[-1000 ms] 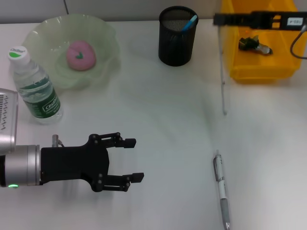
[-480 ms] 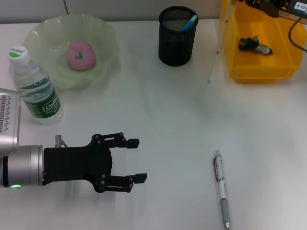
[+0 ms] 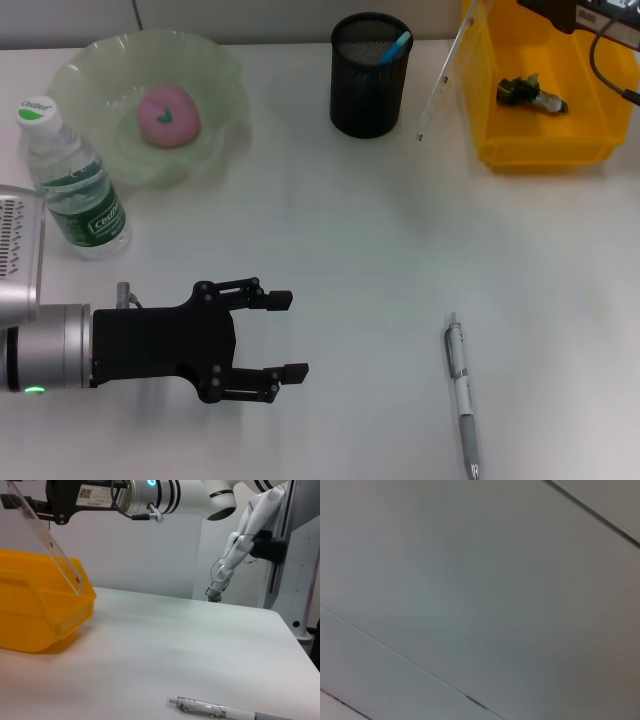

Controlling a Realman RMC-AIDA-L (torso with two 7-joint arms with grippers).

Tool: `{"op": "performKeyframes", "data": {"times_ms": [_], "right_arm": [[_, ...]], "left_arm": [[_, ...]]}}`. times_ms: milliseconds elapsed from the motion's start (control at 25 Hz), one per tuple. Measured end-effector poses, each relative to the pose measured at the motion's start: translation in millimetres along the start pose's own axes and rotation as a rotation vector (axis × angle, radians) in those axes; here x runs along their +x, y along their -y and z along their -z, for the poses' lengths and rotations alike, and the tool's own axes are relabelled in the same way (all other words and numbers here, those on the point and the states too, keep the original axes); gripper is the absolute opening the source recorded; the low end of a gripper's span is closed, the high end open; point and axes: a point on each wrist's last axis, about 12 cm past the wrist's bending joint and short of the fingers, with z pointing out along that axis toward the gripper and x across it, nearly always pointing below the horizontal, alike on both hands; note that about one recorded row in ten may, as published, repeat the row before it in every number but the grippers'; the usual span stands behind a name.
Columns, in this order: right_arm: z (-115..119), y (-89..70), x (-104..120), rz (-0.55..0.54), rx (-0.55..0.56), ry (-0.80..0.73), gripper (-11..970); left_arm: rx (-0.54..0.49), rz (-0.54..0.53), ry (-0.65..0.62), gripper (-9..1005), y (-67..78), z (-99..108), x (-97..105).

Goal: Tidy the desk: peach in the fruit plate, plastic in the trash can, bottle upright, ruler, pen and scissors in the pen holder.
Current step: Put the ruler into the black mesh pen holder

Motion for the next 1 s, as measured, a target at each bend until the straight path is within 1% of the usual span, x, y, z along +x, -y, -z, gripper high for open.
{"op": "performKeyframes", "data": {"times_ms": [240,600,680,920,1000], "right_arm": [[-6.2,1.5,2.0,-0.035,0.021,0.024,380],[-12.8,0.6,1.1,-0.037,0.034,0.028,381],[-16.4,-0.6,1.5,-0.021,0.036,0.026,381],[-27.6,-7.6,-2.4,0.097,0.032,0.027,380],[-27.5,-7.1,-3.6,0.099,0.038,0.035,380]], "left_arm": [[-0.006,-0.001,0.004,812,0.1,-2.4,0.1],[-0.010,-0.009,0.016,812,0.3,-8.0,-2.0],[-0.010,-0.009,0.017,812,0.4,-8.5,-2.1],[-0.006,-0.014,0.020,812,-0.6,-10.9,-3.8],[-0.004,-0.016,0.020,812,-1.1,-11.8,-4.5]]}}
